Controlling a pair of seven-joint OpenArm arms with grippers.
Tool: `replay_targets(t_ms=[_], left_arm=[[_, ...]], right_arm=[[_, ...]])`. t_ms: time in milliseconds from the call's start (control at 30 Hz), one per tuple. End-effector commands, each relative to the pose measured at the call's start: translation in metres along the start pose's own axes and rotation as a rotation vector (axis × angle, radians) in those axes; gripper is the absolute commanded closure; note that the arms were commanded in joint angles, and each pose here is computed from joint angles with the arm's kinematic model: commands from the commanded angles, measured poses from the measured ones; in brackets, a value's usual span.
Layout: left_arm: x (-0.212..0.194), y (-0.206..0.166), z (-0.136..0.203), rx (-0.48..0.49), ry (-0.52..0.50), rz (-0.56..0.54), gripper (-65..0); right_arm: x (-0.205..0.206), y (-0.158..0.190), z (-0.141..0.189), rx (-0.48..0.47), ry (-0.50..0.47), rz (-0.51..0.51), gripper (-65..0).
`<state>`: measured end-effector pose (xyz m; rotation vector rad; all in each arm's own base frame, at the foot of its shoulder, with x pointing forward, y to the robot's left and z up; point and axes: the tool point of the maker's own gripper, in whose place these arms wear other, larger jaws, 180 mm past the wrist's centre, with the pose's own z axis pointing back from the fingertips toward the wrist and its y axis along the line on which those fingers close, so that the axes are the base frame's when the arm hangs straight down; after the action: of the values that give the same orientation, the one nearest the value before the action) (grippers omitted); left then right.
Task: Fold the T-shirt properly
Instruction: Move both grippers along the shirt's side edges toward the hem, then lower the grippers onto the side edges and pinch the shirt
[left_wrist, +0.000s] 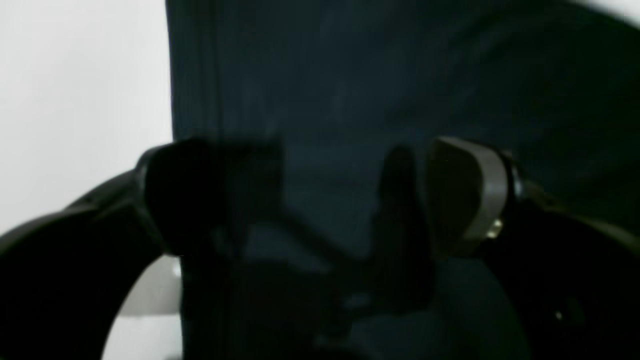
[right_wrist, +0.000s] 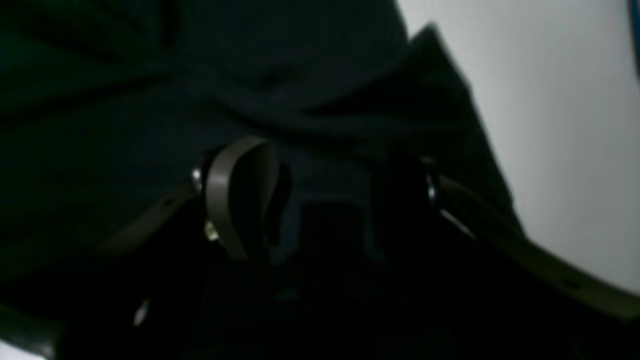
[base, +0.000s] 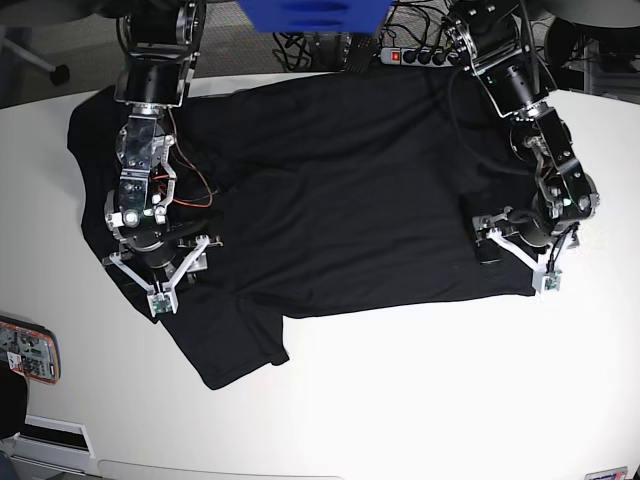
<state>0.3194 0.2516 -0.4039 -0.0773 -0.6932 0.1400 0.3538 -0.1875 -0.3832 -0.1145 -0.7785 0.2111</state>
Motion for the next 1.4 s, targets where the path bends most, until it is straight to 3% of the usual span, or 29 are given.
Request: replay_targets(t_ms=[0, 133, 300, 433, 667, 1067, 1367], left_arm=[[0.012, 0.008, 0.007, 0.019, -0.053, -0.018, -65.0], [0.013, 0.017, 0.015, 0.041, -0.13, -0.04, -65.0], [0.021, 0.041, 0.022, 0.087, -0.133, -0.073, -65.0], [0.03, 0.062, 0.03, 0.129, -0.135, -0.113, -65.0], [0.04, 0.079, 0.038, 0.165, -0.135, -0.158, -65.0], [0.073, 0.068, 0.042, 0.106, -0.234, -0.107, -65.0], [0.073, 0.053, 0.04, 0.028, -0.236, -0.16, -65.0]], right_arm=[[0.025, -0.007, 0.006, -0.018, -0.075, 0.003, -37.4], [0.038, -0.001, 0.012, -0.012, -0.112, 0.028, -37.4], [0.058, 0.02, 0.021, 0.021, -0.166, 0.086, -37.4], [0.059, 0.031, 0.027, 0.038, -0.135, 0.119, -37.4], [0.068, 0.035, 0.034, 0.039, -0.161, 0.135, -37.3], [0.068, 0.035, 0.034, 0.04, -0.162, 0.134, -37.3], [0.067, 0.035, 0.034, 0.041, -0.159, 0.134, -37.3]])
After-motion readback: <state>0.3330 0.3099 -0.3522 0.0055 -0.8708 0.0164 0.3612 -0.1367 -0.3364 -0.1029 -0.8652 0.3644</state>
